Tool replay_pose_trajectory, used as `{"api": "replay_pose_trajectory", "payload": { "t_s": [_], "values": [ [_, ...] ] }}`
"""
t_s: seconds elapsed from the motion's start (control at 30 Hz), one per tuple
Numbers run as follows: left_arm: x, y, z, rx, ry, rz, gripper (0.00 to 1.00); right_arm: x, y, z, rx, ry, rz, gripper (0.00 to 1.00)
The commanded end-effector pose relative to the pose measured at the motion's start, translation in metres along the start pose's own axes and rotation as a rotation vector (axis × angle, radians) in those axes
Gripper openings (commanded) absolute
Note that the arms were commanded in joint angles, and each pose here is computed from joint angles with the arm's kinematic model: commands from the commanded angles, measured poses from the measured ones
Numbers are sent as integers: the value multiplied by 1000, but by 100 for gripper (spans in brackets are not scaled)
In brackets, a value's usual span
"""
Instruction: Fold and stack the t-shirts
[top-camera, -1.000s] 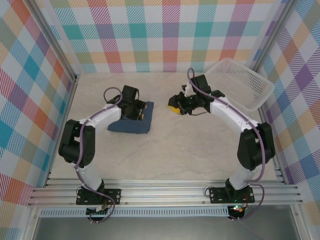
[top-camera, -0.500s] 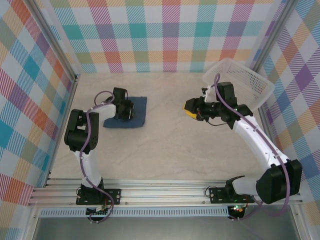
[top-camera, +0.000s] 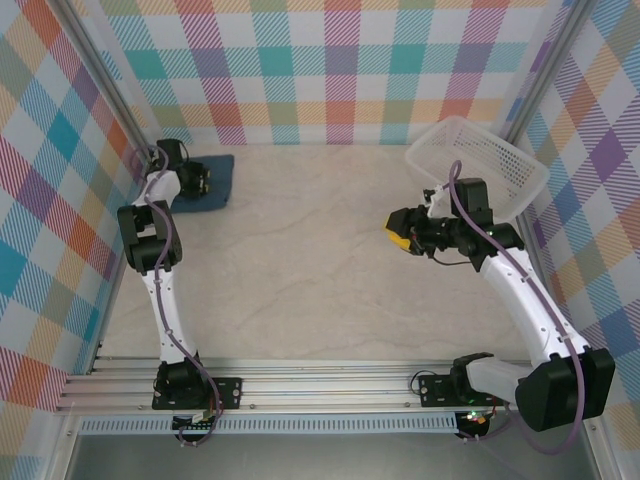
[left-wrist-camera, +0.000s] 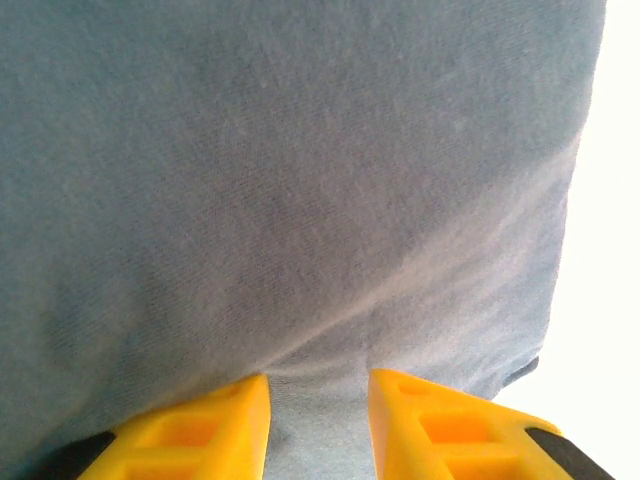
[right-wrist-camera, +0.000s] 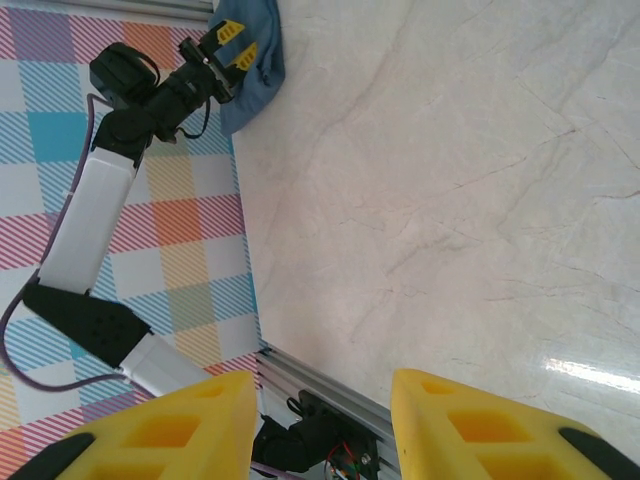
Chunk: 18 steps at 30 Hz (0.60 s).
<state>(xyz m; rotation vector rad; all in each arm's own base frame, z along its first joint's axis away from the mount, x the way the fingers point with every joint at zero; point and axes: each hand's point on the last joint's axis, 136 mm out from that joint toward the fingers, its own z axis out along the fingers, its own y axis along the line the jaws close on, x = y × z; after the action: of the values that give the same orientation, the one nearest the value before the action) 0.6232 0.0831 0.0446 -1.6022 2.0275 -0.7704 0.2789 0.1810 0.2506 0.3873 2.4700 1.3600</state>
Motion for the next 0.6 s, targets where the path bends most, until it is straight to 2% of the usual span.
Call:
{"api": "replay_pose_trajectory", "payload": {
  "t_s": [0.0, 0.2, 0.33, 0.47, 0.57],
  "values": [
    [-6, 47, 33, -128, 60, 0, 32, -2, 5, -4, -7, -5, -4, 40],
    [-6, 25, 63, -37, 139, 20, 32, -8, 7, -1, -1, 2, -1, 41],
    [-7, 29, 69, -33, 146, 31, 32, -12, 9, 3, -6, 10, 3, 41],
    [-6, 22, 56, -42, 137, 52, 31, -16, 9, 5, -2, 2, -6, 41],
    [-9, -4, 27, -17, 90, 94, 41, -23, 10, 4, 10, -33, -37, 43]
  ]
}}
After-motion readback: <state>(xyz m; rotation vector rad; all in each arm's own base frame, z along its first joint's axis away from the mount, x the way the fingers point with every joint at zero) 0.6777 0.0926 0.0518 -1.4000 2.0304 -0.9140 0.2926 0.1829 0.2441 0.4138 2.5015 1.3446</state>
